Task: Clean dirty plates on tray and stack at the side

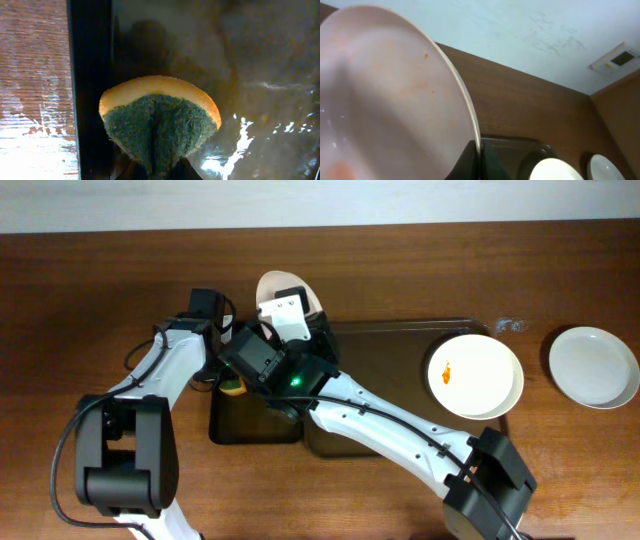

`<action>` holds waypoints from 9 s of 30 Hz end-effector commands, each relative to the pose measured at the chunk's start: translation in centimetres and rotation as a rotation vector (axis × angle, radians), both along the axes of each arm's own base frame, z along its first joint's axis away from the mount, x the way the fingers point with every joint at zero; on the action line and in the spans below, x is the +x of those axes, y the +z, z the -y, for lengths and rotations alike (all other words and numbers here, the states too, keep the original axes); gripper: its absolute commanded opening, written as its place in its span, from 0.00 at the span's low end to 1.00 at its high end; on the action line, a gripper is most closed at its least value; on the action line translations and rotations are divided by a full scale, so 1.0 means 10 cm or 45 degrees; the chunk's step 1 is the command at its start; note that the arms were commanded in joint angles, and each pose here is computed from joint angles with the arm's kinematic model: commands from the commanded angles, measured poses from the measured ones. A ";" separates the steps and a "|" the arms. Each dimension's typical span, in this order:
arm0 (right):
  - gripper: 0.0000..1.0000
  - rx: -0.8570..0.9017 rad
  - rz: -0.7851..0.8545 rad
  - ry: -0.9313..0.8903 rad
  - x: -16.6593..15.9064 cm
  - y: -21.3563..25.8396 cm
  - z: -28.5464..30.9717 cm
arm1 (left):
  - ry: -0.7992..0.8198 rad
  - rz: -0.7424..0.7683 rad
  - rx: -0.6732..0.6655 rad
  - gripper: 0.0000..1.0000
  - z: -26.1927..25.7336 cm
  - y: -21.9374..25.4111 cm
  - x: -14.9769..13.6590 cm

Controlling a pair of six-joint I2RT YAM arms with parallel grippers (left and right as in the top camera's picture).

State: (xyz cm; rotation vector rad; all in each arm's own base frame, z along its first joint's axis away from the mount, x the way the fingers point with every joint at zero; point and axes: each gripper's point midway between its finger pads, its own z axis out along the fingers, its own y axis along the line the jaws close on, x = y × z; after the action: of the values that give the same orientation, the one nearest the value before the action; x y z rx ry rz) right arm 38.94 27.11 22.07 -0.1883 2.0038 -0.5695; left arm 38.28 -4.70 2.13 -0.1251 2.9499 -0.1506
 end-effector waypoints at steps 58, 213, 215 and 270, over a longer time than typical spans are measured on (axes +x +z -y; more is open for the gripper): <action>0.51 0.850 -1.301 -0.677 -0.64 -1.22 3.84 | 0.011 0.000 -0.020 0.08 0.02 0.00 -0.01; 0.58 0.868 -1.311 -0.027 -0.23 -1.74 2.10 | -0.152 0.106 0.106 0.00 0.42 0.45 0.07; 0.58 0.878 -1.323 -0.053 -0.25 -1.69 2.17 | -0.148 0.181 0.093 0.00 0.43 0.69 0.10; 0.05 1.152 -1.289 -0.234 -0.40 -2.01 2.15 | -0.350 0.316 0.226 0.00 0.56 0.88 0.16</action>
State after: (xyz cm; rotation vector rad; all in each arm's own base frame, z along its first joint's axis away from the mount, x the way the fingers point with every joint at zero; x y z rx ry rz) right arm 35.38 5.90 1.26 0.2499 3.0587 0.4951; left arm 39.72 -9.90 10.72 0.2284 2.7148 0.0730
